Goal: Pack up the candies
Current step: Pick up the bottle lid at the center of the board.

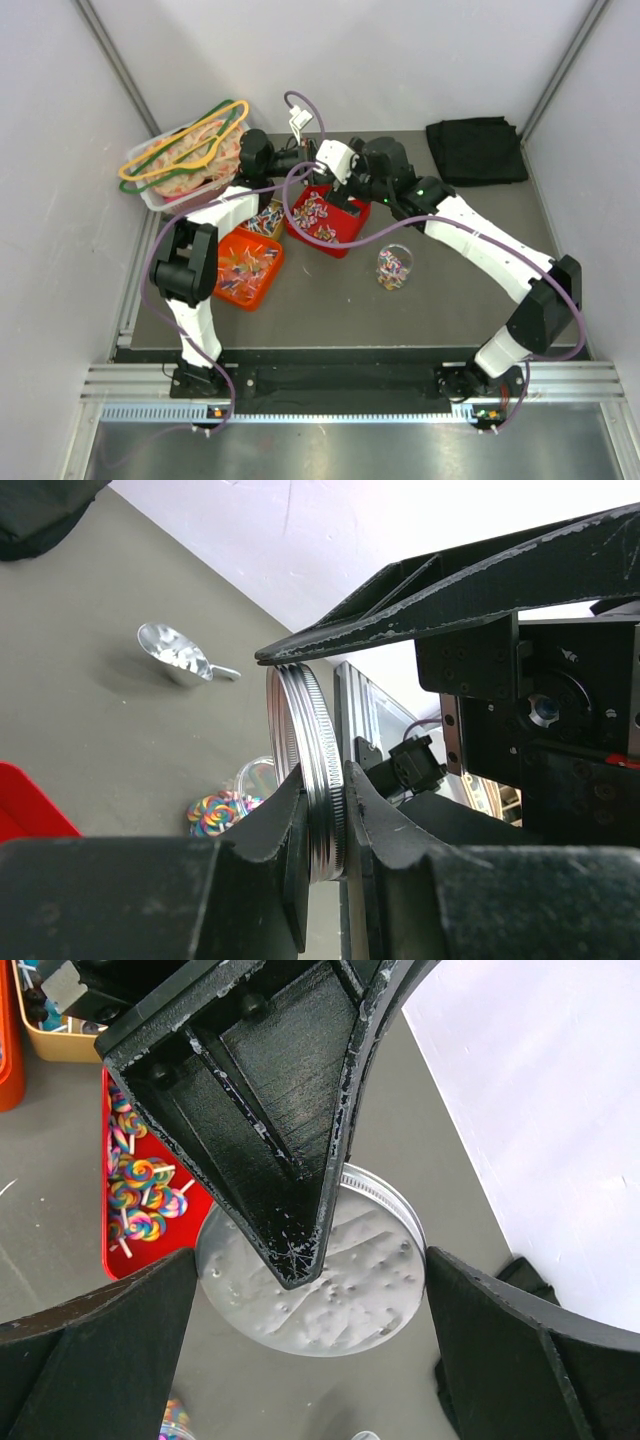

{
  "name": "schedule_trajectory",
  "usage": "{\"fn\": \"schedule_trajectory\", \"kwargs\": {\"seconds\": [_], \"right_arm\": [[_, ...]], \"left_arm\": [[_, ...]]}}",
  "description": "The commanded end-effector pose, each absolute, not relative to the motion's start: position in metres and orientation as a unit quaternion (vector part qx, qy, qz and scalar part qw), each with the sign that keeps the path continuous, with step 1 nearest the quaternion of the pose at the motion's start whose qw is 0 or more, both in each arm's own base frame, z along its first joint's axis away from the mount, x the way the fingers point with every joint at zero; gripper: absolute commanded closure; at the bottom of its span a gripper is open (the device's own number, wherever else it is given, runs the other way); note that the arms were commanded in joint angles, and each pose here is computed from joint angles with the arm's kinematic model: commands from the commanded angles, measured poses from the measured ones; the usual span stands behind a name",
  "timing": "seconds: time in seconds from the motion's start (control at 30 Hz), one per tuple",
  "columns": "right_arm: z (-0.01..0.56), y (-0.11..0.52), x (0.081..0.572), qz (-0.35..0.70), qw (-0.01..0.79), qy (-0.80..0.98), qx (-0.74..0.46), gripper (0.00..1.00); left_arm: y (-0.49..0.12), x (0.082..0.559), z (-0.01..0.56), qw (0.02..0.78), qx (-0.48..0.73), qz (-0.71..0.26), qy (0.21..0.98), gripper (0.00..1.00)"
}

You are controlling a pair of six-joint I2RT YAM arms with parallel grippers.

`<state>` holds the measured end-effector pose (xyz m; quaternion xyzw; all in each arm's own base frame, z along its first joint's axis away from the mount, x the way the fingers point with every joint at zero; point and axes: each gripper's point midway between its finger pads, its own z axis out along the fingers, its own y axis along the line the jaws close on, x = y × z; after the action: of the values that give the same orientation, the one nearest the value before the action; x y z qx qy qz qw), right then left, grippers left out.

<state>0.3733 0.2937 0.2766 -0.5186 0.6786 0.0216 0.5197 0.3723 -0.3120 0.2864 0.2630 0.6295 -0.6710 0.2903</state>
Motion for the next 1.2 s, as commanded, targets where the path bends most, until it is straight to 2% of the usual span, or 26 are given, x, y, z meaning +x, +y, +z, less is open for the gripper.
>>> {"fn": "schedule_trajectory", "kwargs": {"seconds": [0.0,0.43,0.6,0.67,0.8,0.97,1.0,1.1,1.17], "right_arm": [[0.293,0.307,0.377,0.024,0.543,0.662,-0.516,0.07],[0.288,0.305,0.383,0.009,0.543,0.664,-0.514,0.09],[0.283,0.303,0.384,0.003,0.542,0.665,-0.514,0.14],[0.284,0.302,0.385,0.001,0.543,0.665,-0.512,0.22],[0.284,0.302,0.386,-0.002,0.543,0.664,-0.513,0.28],[0.289,0.301,0.384,-0.002,0.543,0.665,-0.513,0.29],[0.292,0.301,0.384,-0.001,0.545,0.664,-0.512,0.29],[0.293,0.297,0.381,-0.003,0.541,0.666,-0.514,0.29],[0.292,0.294,0.379,-0.008,0.538,0.668,-0.515,0.29]], "left_arm": [[-0.313,0.367,0.305,0.312,0.296,-0.674,0.601,1.00],[-0.313,0.364,0.309,0.313,0.300,-0.678,0.594,1.00],[-0.312,0.362,0.312,0.311,0.302,-0.682,0.589,1.00],[-0.312,0.362,0.311,0.310,0.302,-0.682,0.590,1.00],[-0.311,0.361,0.313,0.310,0.304,-0.682,0.588,1.00],[-0.311,0.361,0.312,0.310,0.304,-0.682,0.588,0.75],[-0.310,0.362,0.312,0.311,0.304,-0.682,0.588,0.59],[-0.307,0.366,0.313,0.320,0.302,-0.681,0.586,0.42],[-0.304,0.368,0.313,0.320,0.298,-0.683,0.585,0.26]]}}
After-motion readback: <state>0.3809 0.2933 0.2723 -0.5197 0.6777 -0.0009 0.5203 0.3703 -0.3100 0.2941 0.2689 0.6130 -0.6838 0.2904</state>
